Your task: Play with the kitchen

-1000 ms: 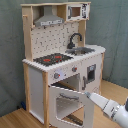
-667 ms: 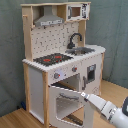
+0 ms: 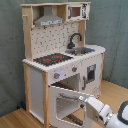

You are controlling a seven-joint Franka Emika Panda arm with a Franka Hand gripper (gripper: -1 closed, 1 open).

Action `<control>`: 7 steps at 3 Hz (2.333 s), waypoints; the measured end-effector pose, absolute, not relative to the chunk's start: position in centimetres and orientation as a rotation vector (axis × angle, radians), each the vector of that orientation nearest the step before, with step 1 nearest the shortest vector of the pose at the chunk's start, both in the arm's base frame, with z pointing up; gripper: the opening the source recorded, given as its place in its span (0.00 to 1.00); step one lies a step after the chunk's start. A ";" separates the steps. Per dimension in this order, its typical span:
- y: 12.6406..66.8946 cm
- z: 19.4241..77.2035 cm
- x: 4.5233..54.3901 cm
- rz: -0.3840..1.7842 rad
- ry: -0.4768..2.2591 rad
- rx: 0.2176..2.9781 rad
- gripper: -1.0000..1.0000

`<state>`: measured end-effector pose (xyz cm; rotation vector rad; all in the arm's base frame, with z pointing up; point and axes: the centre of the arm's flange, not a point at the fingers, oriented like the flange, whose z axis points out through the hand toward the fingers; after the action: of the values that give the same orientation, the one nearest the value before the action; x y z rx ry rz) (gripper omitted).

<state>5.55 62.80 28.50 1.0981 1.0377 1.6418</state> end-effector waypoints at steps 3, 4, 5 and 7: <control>62.7 23.3 6.1 1.837 0.896 1.365 1.00; 62.2 21.6 6.7 1.883 0.822 1.474 1.00; 61.7 20.3 7.7 1.907 0.742 1.566 1.00; 59.8 17.8 11.4 1.916 0.530 1.746 1.00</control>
<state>11.43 59.84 17.79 1.7465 0.5298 1.9157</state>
